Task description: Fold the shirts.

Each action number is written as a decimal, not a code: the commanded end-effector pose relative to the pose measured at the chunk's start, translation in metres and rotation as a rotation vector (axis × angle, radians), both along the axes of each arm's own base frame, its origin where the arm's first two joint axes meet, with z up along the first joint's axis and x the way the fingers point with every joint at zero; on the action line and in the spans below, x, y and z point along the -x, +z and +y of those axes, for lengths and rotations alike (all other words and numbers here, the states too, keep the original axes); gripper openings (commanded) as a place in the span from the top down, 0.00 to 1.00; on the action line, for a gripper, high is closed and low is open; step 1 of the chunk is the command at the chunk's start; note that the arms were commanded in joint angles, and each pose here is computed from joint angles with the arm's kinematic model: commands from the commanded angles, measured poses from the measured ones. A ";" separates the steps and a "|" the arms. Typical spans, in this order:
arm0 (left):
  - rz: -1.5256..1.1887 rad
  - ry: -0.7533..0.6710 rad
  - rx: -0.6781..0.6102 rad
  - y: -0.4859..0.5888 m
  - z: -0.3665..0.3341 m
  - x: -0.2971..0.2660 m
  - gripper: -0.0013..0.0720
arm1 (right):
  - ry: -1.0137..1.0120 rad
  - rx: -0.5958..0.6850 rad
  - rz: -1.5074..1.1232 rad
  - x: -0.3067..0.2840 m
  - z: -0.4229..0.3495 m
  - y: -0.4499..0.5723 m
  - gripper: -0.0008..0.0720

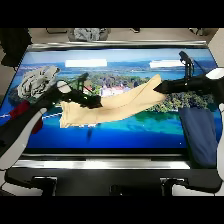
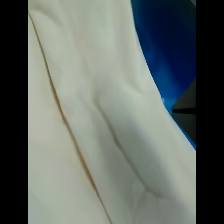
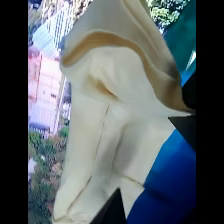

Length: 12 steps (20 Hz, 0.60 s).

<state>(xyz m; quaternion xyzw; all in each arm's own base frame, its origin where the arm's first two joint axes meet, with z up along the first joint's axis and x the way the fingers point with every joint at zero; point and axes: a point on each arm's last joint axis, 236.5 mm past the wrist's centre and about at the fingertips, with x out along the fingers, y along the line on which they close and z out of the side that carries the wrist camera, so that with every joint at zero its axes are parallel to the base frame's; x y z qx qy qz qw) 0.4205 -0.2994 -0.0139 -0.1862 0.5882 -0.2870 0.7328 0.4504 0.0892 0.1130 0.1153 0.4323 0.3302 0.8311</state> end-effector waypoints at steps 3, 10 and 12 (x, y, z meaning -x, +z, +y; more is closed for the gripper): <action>0.147 0.095 0.206 -0.036 -0.093 0.014 0.94 | 0.058 0.049 -0.117 0.057 0.040 0.080 0.93; 0.211 0.195 0.406 -0.040 -0.163 0.024 0.95 | 0.004 0.062 -0.179 0.076 0.038 0.114 0.92; 0.149 0.177 0.389 -0.027 -0.152 0.015 0.95 | -0.017 0.045 -0.180 0.063 0.038 0.110 0.93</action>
